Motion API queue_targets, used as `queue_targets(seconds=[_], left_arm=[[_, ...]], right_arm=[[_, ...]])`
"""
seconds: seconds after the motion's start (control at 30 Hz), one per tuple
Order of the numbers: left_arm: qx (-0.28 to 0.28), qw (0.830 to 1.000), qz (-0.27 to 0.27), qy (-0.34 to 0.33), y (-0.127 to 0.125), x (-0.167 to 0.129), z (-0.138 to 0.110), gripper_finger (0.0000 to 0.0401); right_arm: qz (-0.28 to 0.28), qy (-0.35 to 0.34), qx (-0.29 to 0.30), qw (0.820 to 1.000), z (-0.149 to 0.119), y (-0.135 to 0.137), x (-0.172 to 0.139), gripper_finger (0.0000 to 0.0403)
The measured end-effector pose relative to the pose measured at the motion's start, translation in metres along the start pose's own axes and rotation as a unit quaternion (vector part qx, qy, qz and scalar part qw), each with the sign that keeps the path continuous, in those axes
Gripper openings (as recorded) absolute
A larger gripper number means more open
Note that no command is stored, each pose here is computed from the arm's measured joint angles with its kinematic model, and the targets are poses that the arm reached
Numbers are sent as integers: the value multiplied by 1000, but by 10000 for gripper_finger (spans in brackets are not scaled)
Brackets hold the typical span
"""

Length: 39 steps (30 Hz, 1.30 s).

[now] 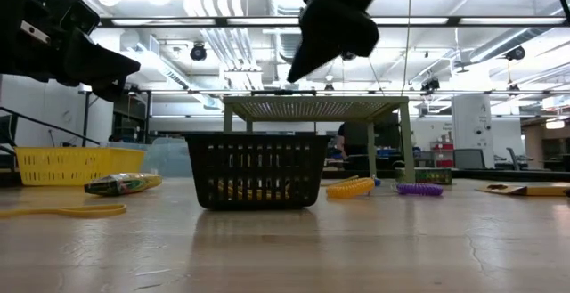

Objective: Pick & Place Office Desk Supplies
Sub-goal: Put the yellow rubber band into the black bin

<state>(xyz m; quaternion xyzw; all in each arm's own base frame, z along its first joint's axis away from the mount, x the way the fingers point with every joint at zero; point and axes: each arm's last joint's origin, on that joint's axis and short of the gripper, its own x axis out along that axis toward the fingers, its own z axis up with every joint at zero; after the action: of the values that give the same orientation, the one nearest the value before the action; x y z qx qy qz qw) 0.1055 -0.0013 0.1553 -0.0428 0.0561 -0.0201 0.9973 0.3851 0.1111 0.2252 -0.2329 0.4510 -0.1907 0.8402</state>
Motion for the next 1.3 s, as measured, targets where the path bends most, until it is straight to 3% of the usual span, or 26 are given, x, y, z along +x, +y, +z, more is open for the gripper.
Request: queue_targets(seconds=[0.13,0.37,0.83,0.97,1.17,1.3], left_arm=[[0,1000,0,1,0,0,0,23],[0,1000,0,1,0,0,0,23],[0,1000,0,1,0,0,0,23],[0,1000,0,1,0,0,0,23],[0,1000,0,1,0,0,0,23],[0,1000,0,1,0,0,0,23]], right_arm=[[-23,36,30,999,-12,1,1,81],[-118,39,28,992,-32,12,-4,84],[-167,63,-37,983,-77,27,9,140],[-188,44,-28,981,-85,25,9,151],[-155,-21,-22,987,-95,22,-1,153],[-89,-77,-51,992,-109,13,-7,153]])
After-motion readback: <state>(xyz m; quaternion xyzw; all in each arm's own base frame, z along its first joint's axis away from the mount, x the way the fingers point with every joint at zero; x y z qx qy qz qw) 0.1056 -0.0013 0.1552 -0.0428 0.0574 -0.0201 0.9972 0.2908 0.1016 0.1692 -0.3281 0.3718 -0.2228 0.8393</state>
